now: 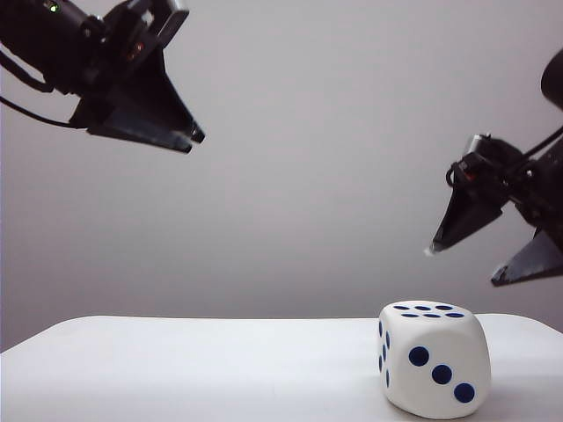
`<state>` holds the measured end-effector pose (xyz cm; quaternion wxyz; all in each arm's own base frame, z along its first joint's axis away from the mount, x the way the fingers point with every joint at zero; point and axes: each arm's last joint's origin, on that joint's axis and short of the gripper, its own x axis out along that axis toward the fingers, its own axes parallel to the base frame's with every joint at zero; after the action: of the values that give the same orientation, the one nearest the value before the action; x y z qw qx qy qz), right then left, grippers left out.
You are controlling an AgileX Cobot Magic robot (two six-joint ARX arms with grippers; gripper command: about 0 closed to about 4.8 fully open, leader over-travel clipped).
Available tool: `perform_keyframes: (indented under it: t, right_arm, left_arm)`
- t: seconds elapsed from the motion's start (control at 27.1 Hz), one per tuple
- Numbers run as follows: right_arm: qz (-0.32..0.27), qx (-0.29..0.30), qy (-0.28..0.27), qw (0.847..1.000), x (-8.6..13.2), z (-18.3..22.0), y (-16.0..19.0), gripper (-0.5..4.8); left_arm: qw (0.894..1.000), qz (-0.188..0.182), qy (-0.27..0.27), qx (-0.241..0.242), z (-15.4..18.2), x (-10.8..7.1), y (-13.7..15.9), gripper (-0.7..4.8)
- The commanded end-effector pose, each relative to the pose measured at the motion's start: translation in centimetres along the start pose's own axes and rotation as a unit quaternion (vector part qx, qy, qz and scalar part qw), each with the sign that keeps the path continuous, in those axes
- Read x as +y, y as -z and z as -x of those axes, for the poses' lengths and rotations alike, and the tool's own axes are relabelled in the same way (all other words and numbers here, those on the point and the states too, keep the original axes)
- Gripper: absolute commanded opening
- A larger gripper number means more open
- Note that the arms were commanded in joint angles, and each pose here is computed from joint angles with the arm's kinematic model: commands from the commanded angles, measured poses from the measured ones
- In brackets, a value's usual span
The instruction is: Pick up the dice on the table and roll the dice.
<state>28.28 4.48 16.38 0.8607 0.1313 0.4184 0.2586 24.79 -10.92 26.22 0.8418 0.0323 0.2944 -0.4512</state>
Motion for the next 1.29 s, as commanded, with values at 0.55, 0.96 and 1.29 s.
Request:
perform_keyframes:
  t: [0.55, 0.96, 1.29]
  right_arm:
    - [-0.001, 0.068, 0.021, 0.997, -0.2, -4.0, 2.1, 3.51]
    - [0.029, 0.019, -0.046, 0.998, 0.7, -3.9, -0.8, 0.21]
    - [0.054, -0.015, -0.1, 0.993, 2.8, -1.8, -5.4, 0.21]
  left_arm:
    - [0.999, -0.008, 0.03, -0.014, 0.1, -0.2, -0.3, 2.34]
    - [0.999, -0.022, 0.023, -0.041, 0.2, -0.1, -0.9, 4.27]
    - [0.998, -0.026, 0.022, -0.055, 0.2, -0.1, -1.2, 4.27]
